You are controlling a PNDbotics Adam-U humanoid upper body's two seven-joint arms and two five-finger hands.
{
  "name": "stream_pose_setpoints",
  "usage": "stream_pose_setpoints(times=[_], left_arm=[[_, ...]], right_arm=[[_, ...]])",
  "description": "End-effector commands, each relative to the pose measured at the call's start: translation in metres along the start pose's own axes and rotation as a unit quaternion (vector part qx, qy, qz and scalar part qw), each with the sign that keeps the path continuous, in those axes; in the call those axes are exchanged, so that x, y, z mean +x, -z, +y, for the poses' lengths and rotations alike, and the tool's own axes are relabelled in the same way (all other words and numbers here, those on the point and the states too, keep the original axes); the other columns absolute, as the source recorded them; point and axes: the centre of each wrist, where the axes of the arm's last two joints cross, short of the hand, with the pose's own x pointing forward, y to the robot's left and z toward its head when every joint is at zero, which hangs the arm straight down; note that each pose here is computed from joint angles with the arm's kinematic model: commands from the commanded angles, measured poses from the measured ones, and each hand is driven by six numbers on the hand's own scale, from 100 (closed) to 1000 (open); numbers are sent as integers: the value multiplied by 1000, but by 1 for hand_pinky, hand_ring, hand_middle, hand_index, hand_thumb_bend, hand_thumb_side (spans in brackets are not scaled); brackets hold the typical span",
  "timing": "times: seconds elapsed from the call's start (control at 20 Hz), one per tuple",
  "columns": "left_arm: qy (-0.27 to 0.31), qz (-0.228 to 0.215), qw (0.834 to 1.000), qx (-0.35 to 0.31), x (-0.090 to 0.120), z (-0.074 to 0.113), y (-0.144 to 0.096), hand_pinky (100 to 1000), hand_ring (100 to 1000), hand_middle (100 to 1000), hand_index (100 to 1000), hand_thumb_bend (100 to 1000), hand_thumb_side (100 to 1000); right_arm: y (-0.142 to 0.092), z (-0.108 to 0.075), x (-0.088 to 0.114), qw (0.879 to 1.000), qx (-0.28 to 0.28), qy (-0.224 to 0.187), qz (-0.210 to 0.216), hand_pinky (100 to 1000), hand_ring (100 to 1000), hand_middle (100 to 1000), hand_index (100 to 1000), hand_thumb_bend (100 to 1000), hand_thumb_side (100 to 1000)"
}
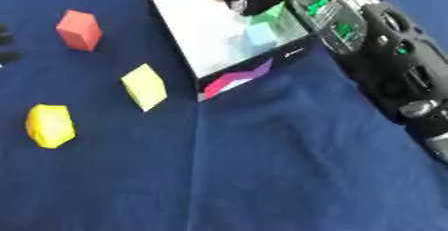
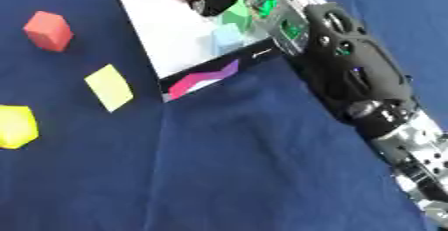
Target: Pick up objects on the table and place them in the box.
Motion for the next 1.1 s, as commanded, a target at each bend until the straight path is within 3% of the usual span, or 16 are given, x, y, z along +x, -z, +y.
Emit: stream_pose_setpoints(times=[0.05, 0.15, 0.25, 0.65, 0.95, 1.1], left_arm=[[3, -14, 1000, -9, 8, -1, 4, 697, 747, 668, 753, 100, 724], [4, -15, 1000, -10, 8, -1, 4, 697, 748, 668, 753, 100, 724], [4, -14, 1000, -9, 8, 0, 4, 697, 748, 668, 753, 100, 725], [8, -12, 1000, -7, 6, 2, 3, 697, 749, 666, 753, 100, 725], [16, -9, 1000, 1, 5, 8, 2, 697, 750, 666, 753, 100, 726], [20, -9, 1000, 9, 4, 12, 1, 697, 750, 667, 753, 100, 727]], right_arm=[[2, -7, -2, 1000, 0, -18, -1, 782, 821, 693, 782, 285, 199], [1, -7, -2, 1000, 7, -24, -5, 809, 873, 776, 862, 380, 236], [0, -9, -2, 999, 13, -30, -7, 835, 902, 816, 894, 410, 229], [-15, -40, -15, 1000, -8, -15, 8, 836, 893, 806, 888, 344, 166], [-46, -65, -79, 995, -12, 62, 78, 849, 898, 811, 891, 209, 100], [-72, -72, -116, 990, -15, 84, 113, 859, 909, 818, 895, 222, 100]])
